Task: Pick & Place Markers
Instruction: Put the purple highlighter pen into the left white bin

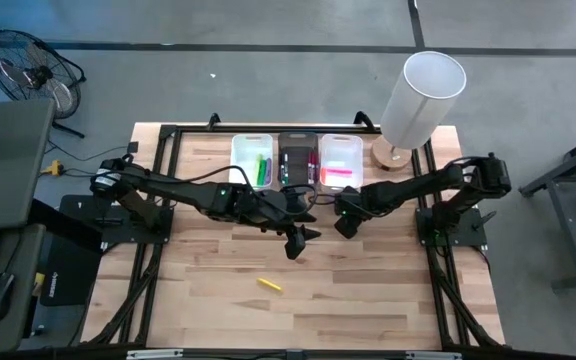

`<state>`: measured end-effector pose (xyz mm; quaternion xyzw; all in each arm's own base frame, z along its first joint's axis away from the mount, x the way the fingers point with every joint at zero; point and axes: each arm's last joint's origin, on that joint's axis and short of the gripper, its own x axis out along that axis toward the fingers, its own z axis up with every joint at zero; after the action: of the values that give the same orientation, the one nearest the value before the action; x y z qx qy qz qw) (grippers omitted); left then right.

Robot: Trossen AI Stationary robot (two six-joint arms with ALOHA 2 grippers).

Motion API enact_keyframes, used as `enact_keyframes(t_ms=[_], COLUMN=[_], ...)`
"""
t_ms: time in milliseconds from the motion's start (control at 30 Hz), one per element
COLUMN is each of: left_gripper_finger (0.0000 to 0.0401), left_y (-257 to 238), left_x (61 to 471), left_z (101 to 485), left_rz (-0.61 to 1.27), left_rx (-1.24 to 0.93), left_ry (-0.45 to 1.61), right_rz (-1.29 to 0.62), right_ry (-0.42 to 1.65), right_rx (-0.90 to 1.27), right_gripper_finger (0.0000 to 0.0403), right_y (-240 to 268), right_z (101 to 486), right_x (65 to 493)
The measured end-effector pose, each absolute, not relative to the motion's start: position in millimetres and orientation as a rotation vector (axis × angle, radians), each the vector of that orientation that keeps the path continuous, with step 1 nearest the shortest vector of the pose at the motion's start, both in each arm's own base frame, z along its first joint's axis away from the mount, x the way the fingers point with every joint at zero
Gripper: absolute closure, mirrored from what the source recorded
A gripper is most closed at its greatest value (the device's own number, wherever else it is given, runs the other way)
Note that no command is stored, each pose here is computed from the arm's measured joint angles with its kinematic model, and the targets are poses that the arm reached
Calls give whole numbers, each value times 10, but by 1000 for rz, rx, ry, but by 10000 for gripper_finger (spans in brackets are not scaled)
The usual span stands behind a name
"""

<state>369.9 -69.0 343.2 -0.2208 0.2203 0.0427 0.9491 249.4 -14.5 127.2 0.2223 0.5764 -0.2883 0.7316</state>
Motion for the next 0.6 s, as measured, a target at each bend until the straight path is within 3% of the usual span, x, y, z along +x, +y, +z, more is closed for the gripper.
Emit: enact_keyframes(t_ms=[167,600], left_gripper_finger=[192,192], left_y=[-690,-690], left_x=[3699,3702], left_z=[3432,3443], left_rz=[88,90], left_rx=[-453,-479], left_ry=[448,438], right_rz=[-614,-508], right_ry=[1296,1366], right_rx=[522,552], right_gripper_finger=[347,348], right_y=[-134,194], right_z=[1267,1341], right_x=[2480,2391])
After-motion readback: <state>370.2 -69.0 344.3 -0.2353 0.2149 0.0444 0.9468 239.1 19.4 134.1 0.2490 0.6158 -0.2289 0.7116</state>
